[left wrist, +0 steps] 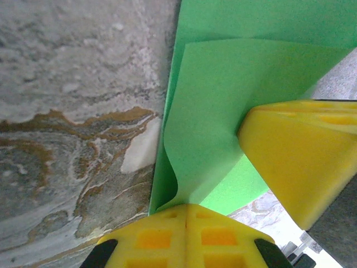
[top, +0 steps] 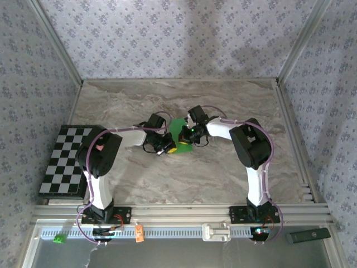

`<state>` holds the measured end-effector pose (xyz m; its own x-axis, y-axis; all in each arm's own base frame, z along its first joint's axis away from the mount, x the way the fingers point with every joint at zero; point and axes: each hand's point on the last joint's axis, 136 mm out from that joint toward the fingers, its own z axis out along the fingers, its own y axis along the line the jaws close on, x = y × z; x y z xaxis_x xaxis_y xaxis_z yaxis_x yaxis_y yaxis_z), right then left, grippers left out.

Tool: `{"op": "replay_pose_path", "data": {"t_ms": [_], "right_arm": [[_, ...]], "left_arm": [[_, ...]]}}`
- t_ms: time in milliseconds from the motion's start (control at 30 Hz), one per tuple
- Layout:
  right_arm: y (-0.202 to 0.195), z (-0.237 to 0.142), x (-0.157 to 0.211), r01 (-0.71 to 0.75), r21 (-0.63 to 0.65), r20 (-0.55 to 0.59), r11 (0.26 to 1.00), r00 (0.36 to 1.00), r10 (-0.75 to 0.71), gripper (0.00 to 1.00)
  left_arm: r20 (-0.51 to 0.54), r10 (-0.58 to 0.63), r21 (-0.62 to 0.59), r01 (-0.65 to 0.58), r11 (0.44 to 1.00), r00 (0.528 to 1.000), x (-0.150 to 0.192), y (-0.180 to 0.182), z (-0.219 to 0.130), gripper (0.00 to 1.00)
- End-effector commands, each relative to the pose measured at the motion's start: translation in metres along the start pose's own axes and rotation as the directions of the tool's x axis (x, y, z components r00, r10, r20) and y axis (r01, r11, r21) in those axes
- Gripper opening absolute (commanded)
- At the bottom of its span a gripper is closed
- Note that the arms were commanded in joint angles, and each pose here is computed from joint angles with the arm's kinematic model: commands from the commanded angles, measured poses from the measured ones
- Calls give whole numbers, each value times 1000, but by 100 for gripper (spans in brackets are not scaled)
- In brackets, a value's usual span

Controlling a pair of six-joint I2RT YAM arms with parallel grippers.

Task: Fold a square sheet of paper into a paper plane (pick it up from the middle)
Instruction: Fold the triangle a second time at the center of the table.

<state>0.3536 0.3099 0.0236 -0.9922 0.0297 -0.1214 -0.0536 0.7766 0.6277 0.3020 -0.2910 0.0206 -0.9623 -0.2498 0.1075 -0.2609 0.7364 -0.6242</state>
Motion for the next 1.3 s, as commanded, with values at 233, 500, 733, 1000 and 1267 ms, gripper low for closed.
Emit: {"op": "replay_pose_path", "data": {"t_ms": [233,500,733,1000,1267], "right_arm": [[-37,10,15,-58,121,-54,991,996,65,2],[-40,11,16,-61,127,-58,990,996,69,2],[-48,15,19,-74,151,-72,986,994,86,2],[-62,18,25,-100,191,-90,977,989,118,2],[-68,19,26,-118,210,-95,970,985,141,2]], "left_arm": [[24,29,38,-30,999,999,-8,-11,-11,10],[5,19,26,-19,999,1000,-8,-3,-2,10],[-66,41,-55,-45,997,997,13,28,3,6],[-150,125,-130,-145,981,981,31,53,2,4],[-182,227,-112,-249,962,957,39,50,-9,4]]}}
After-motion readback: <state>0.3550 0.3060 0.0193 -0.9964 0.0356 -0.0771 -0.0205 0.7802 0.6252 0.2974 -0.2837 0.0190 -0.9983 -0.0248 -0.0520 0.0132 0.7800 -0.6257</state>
